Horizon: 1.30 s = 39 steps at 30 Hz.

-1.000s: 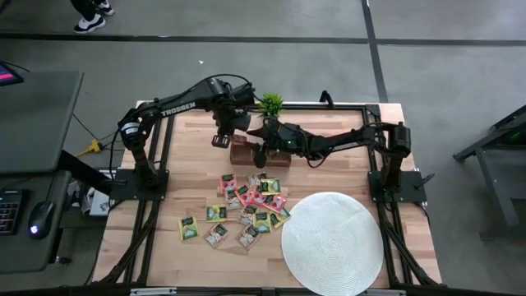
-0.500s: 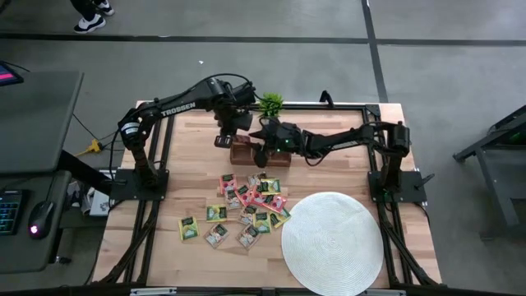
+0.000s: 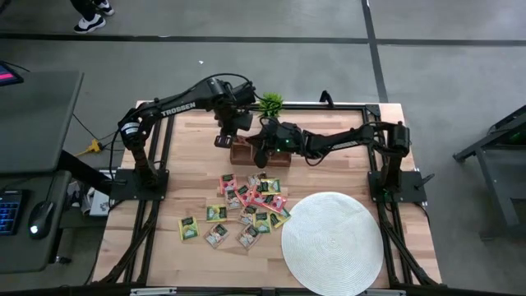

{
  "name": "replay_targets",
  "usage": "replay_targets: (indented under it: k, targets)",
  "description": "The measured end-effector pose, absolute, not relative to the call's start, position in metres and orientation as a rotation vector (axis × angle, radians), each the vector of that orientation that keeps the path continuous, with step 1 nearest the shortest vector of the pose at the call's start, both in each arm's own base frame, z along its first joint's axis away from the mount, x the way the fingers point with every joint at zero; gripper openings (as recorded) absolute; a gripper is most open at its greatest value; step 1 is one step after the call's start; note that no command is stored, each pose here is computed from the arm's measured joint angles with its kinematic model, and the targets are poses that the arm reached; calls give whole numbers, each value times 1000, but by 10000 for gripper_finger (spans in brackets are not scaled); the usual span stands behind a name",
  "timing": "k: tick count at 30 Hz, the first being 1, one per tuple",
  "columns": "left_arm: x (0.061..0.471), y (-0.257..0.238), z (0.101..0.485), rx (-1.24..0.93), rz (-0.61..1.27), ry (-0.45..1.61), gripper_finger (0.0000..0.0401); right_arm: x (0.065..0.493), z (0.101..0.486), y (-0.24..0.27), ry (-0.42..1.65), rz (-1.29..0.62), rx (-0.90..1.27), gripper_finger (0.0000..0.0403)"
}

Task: Pick & Place Tea
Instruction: Put the orange tea bag into the left section of the wooden organizer

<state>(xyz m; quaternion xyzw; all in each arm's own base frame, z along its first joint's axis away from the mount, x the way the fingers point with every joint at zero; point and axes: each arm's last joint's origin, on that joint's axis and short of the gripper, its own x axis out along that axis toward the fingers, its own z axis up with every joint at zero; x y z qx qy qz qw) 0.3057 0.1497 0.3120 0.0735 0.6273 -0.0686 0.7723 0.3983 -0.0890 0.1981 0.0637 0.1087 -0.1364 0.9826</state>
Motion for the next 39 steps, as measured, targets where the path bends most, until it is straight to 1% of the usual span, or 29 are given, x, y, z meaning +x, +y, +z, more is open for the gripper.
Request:
replay_targets:
  k: [6,13,17,23,25,28,33,35,39]
  targets:
    - [306,149,312,169,-163,1360,1,398,198,-90,219,-232,182,4]
    - [306,150,312,192,-142,1370,6,396,197,-94,227,-255,222,2]
    - [300,152,318,215,-107,1371,35,395,194,-95,268,-263,237,1]
    - [284,161,335,232,-22,1324,95,394,196,-95,269,-263,238,1]
    - [275,168,345,212,21,1269,113,391,205,-94,242,-263,234,1]
    - [252,181,365,163,92,1152,131,382,229,-92,180,-277,200,0]
    - [217,195,406,139,160,818,138,352,265,-88,81,-306,138,0]
    - [209,196,420,164,162,704,138,338,274,-87,4,-314,132,0]
    - [209,196,433,195,117,555,138,305,296,-89,-276,-353,149,0]
